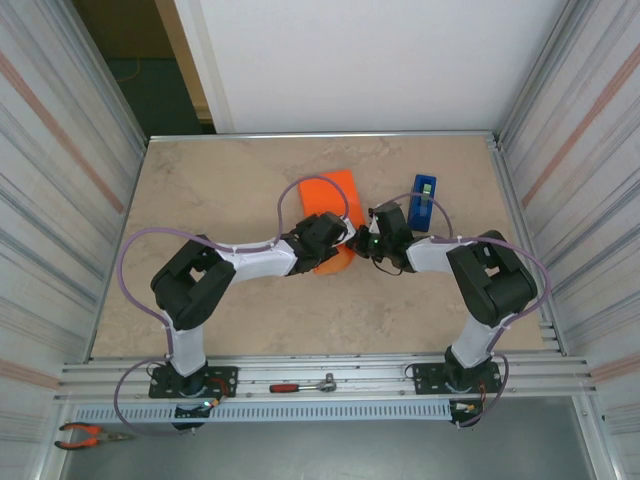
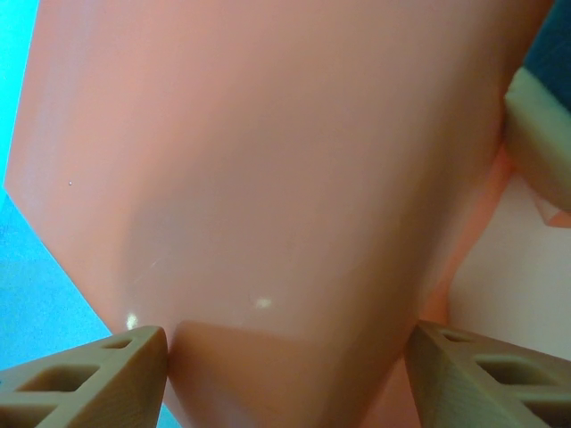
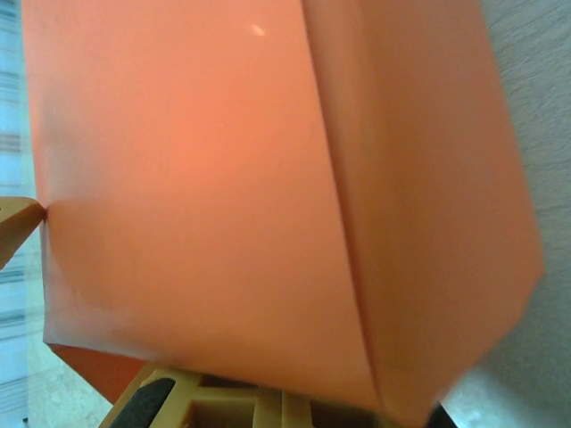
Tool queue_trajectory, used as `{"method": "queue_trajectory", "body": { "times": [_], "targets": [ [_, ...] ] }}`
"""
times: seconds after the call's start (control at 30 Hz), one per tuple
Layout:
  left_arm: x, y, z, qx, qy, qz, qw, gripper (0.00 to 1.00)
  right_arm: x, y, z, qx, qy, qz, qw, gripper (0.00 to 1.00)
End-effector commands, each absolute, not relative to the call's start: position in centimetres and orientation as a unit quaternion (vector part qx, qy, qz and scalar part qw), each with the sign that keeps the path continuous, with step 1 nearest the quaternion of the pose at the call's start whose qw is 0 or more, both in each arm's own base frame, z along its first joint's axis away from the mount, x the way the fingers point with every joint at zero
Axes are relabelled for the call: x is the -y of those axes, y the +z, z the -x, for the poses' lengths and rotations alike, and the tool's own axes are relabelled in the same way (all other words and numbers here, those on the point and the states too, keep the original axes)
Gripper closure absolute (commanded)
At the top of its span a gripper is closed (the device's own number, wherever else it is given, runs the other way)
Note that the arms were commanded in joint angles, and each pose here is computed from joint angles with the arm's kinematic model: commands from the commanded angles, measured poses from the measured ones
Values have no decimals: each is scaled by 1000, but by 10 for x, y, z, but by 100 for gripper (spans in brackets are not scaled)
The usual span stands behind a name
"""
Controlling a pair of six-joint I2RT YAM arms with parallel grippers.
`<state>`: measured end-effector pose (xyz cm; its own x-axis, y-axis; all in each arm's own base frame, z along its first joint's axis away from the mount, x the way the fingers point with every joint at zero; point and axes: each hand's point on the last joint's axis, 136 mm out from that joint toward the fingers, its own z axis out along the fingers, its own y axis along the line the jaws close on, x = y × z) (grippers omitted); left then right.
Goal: Wrap the gift box in paper
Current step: Fold the wrapping paper for the gift box.
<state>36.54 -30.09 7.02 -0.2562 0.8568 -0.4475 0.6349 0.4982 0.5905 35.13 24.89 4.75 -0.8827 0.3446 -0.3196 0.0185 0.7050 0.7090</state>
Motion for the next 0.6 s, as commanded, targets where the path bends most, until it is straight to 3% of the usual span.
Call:
{"method": "queue_trajectory", "body": {
  "times": [0.0, 0.3, 0.37, 0.43, 0.57],
  "targets": [
    [294, 17, -333, -786, 123, -531, 292, 30, -268, 47, -348, -887, 396, -86, 221, 100],
    [294, 17, -332, -785, 124, -532, 292, 30, -268, 23, -335, -899, 381, -90, 196, 100],
    [294, 18, -333, -785, 125, -531, 293, 30, -268, 19, -333, -901, 379, -90, 189, 93],
    [295, 18, -332, -785, 124, -531, 293, 30, -266, 16, -330, -904, 375, -93, 183, 75],
    [294, 18, -332, -785, 125, -531, 293, 30, -265, 19, -323, -904, 377, -91, 179, 61]
  ]
}}
